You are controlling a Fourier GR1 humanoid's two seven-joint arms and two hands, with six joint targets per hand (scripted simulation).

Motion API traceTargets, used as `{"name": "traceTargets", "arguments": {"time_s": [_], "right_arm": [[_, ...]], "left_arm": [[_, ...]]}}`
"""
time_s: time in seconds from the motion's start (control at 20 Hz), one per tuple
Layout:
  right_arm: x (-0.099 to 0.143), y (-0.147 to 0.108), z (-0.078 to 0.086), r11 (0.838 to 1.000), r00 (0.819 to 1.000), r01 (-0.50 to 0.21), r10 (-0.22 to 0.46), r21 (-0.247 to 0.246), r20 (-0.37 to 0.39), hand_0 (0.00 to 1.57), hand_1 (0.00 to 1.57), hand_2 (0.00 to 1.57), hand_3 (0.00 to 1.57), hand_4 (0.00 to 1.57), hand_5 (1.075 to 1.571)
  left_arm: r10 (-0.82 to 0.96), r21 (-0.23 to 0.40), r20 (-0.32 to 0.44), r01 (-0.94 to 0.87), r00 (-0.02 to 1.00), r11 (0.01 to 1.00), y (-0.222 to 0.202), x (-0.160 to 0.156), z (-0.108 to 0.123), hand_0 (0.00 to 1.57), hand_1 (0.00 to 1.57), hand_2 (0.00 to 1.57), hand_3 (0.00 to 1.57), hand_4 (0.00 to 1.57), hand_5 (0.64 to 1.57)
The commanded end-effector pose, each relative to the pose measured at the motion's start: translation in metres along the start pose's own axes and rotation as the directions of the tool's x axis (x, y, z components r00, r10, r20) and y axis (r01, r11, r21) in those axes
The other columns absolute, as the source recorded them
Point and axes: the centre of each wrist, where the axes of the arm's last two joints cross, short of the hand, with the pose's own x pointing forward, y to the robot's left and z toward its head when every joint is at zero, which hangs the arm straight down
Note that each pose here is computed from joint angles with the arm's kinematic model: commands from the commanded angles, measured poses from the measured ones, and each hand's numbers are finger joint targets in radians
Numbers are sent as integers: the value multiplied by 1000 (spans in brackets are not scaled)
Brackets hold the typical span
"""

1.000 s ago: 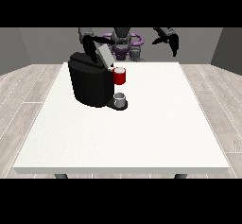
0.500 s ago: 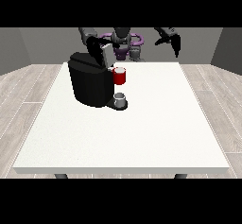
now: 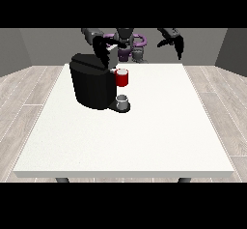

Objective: Insert the coffee pod into the coffee machine and close the lid

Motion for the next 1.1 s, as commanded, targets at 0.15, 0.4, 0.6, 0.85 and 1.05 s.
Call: {"name": "traceTargets", "arguments": {"time_s": [0.15,0.4,0.6,0.85,1.05], "right_arm": [[62,21,-5,991,971,-114,96,67,220,0,0,0,0,82,1571],[84,23,-6,988,957,-156,148,12,250,0,0,0,0,274,1571],[95,19,-1,989,961,-147,142,2,235,0,0,0,0,127,1571],[124,-11,6,980,948,-184,198,-77,248,0,0,0,0,53,1571],[140,-18,15,974,942,-201,221,-103,252,0,0,0,0,0,1571]], "left_arm": [[13,-32,43,-12,999,999,11,5,-6,0,0,0,0,407,1571],[10,-93,89,-1,996,996,-11,22,-24,0,0,0,0,397,1571],[20,-94,106,-10,994,995,-16,24,-29,0,0,0,0,429,1571],[19,-159,158,6,987,987,-22,31,-34,0,0,0,0,395,1571],[44,-181,178,-11,983,983,-23,40,-44,0,0,0,0,362,1571]]}}
